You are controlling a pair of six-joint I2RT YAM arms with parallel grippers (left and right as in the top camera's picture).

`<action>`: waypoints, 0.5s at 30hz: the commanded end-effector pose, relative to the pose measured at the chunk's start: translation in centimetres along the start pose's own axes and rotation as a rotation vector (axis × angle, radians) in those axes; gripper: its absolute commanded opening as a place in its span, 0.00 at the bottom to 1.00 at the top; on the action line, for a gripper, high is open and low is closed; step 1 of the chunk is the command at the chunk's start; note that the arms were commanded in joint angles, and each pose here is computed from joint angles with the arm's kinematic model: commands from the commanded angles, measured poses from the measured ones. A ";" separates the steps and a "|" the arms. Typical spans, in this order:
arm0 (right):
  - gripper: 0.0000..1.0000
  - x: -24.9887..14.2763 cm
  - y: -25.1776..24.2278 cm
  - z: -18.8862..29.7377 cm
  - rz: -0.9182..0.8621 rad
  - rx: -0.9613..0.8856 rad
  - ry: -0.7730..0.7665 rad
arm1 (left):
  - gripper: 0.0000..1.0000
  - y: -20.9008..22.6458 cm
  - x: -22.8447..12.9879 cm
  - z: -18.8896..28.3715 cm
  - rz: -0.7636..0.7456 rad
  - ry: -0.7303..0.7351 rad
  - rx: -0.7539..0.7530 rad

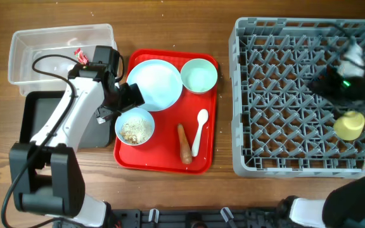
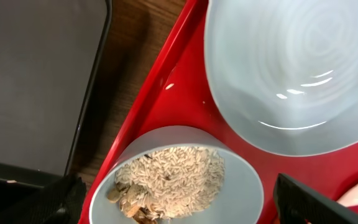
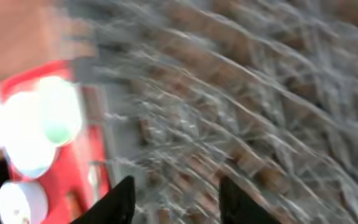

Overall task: Sort waste into correct bins and load items into the dishwasher rack
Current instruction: 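Place the yellow cup in the rack's right side with the right gripper, then reach the right gripper to the mint bowl and grasp its rim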

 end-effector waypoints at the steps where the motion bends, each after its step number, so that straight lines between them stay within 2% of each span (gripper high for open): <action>1: 0.50 -0.5 10.2 -0.2 0.255 0.167 -0.065 | 0.99 0.2 0.1 1.3 -0.010 -0.034 0.004; 7: 0.59 -1.7 18.2 -5.6 0.434 0.122 -0.170 | 1.00 1.5 -0.2 4.8 0.001 -0.119 0.044; 9: 0.63 -2.2 19.0 -7.8 0.441 0.081 -0.177 | 1.00 2.1 -0.3 6.2 0.019 -0.156 0.035; 13: 0.63 -3.6 19.4 -13.1 0.437 0.045 -0.124 | 1.00 3.5 -0.4 8.6 0.065 -0.220 0.024; 15: 0.62 -4.0 18.0 -16.5 0.374 -0.018 -0.092 | 1.00 3.9 -0.4 9.4 0.079 -0.248 0.019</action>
Point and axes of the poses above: each gripper's point midway between its finger pads, its own z axis back along the fingers, its own y axis along the line the jaws close on, x = y × z, the point moved 1 cm from there along z, back along the fingers, and after that the axes turned 11 degrees about -z, right-handed, at the moved point
